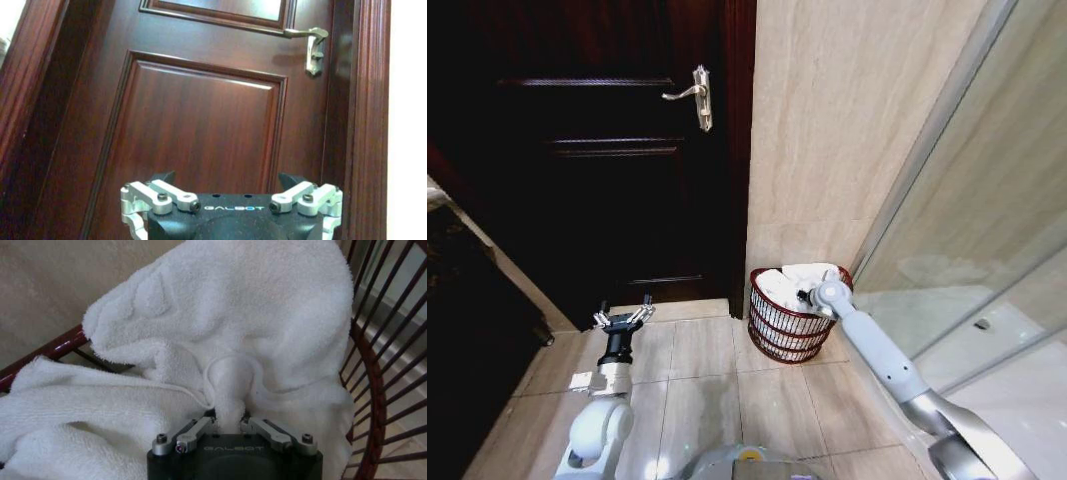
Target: Discard the used towel into the hamper.
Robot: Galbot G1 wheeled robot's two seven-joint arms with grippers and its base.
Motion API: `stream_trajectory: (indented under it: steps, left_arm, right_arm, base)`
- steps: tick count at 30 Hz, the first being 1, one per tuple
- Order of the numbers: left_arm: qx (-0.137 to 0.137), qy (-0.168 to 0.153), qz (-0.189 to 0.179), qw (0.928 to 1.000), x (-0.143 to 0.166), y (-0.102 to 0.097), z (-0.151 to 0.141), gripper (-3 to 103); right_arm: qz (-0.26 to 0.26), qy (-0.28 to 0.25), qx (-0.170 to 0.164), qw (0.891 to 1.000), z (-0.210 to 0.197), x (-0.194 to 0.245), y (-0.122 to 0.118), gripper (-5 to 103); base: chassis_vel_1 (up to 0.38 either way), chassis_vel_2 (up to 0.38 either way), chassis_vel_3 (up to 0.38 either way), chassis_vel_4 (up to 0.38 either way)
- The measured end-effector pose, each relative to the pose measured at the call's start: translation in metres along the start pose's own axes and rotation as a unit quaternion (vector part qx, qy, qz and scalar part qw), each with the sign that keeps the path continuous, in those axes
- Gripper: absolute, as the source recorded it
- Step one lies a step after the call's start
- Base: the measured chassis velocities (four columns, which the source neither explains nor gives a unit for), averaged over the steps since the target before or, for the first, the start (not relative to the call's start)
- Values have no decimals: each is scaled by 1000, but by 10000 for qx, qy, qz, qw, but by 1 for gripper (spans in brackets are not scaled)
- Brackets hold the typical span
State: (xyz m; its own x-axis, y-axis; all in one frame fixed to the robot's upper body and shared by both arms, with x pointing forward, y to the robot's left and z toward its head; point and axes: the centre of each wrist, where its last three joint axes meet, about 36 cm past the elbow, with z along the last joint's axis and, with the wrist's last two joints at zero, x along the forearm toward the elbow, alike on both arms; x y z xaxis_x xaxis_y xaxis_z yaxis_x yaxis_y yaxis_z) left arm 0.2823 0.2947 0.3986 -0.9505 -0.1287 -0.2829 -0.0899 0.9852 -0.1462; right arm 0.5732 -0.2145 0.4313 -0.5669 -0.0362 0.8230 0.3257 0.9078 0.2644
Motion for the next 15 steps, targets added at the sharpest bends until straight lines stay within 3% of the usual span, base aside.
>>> stream_trajectory:
  steps: [6, 8, 9, 15]
  left_arm:
    - [-26, -20, -30, 10000, 0, 3, -1, 100]
    - [-39, -25, -34, 10000, 0, 4, -2, 100]
    - [-47, -25, -34, 10000, 1, 5, -2, 100]
    - [-54, -28, -18, 10000, 3, 6, -3, 100]
  right_arm:
    - [-98, 35, -69, 9999, -3, -1, 2, 10]
    - [-185, 37, -67, 9998, -2, -1, 1, 14]
    - [-251, 39, -56, 9997, 0, -1, 0, 25]
    - [-170, 46, -37, 9998, 2, -9, 0, 41]
  base:
    - [0, 0, 0, 0]
    - [0, 0, 0, 0]
    - [0, 0, 0, 0]
    - [0, 0, 0, 0]
